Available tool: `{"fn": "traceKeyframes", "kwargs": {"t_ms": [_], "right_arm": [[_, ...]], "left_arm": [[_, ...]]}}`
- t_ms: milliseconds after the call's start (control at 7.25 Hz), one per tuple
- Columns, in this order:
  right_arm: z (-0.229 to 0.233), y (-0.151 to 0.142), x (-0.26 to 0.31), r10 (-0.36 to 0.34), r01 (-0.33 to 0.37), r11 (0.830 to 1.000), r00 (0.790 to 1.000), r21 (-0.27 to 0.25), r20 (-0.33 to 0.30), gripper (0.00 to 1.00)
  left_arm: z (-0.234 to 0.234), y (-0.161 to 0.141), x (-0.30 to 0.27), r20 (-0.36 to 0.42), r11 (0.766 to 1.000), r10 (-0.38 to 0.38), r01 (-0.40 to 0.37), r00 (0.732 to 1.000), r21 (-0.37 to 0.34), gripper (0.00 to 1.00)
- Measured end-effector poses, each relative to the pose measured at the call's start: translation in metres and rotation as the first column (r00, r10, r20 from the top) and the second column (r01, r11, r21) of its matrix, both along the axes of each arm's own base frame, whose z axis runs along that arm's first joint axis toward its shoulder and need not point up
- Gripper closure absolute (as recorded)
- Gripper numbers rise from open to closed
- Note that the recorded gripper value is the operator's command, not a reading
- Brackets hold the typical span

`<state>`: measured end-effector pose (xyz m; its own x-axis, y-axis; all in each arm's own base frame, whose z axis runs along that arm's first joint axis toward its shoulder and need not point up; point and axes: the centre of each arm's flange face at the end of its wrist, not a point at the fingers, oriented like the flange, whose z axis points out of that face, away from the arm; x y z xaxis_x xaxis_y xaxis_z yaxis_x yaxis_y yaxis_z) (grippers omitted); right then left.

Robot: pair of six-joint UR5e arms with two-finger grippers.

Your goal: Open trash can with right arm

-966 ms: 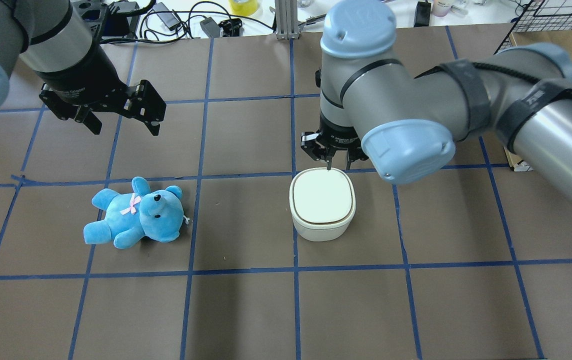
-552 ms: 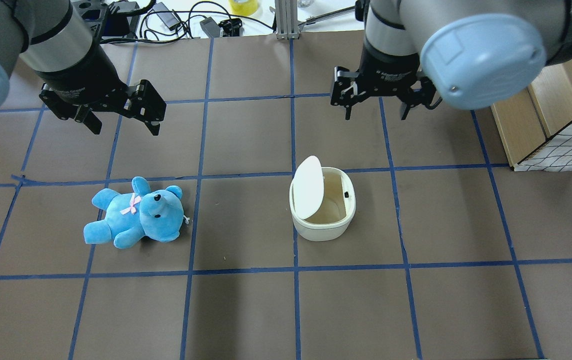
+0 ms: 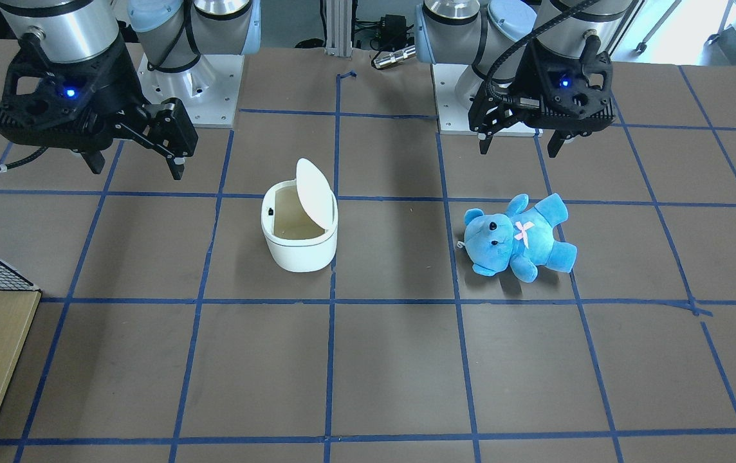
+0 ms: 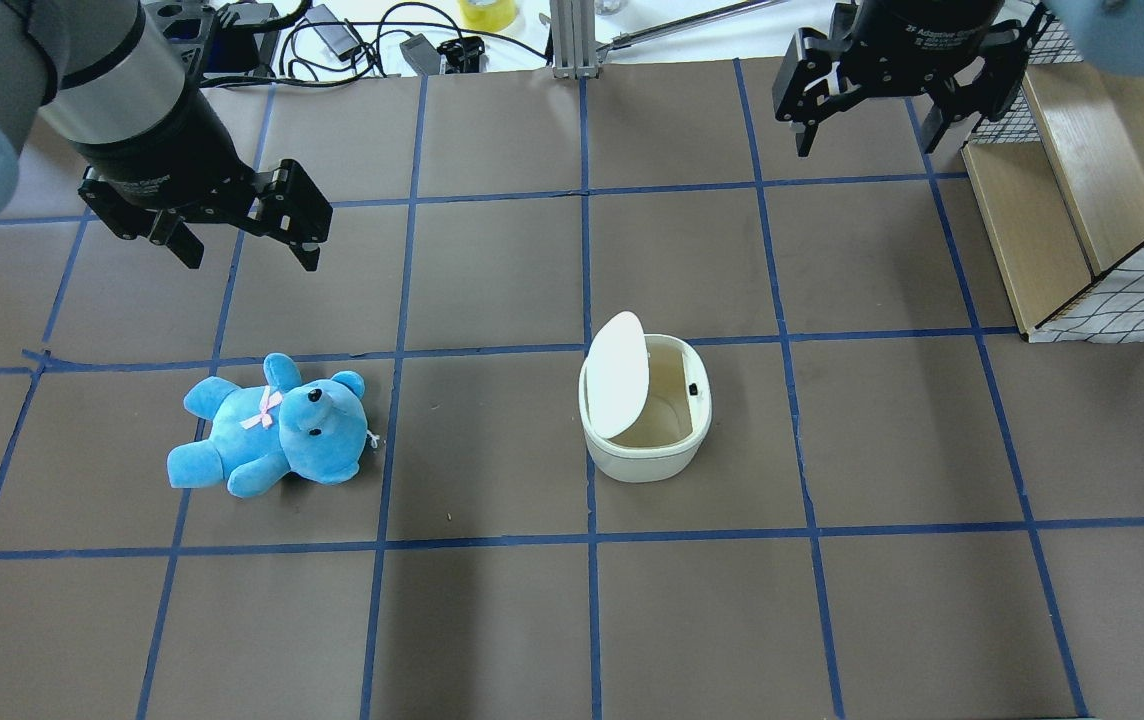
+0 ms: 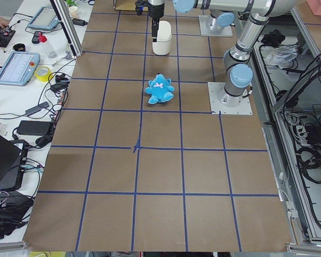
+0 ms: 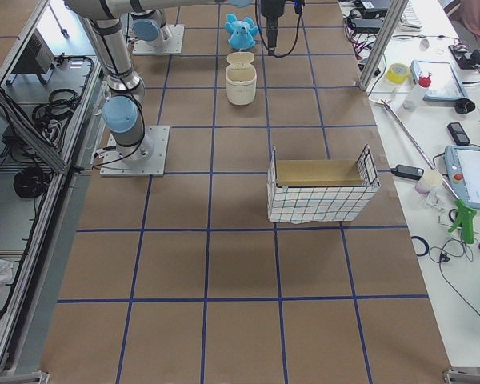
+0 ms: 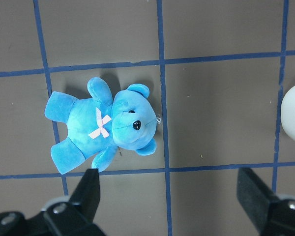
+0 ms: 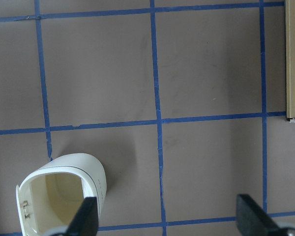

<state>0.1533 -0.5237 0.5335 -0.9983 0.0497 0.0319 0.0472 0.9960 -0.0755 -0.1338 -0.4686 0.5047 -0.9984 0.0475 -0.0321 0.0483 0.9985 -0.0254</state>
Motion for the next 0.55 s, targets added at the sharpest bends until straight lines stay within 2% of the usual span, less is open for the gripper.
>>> {"fn": "traceKeyframes", "kwargs": {"t_ms": [552], "right_arm": [[0.0009, 0.0002, 0.0003, 0.008, -0.007, 1.000, 1.000, -0.001, 0.015, 0.00]], "left_arm": [[0.0000, 0.0000, 0.0000, 0.000, 1.000, 0.000, 0.000, 1.000, 0.000, 0.00]]}}
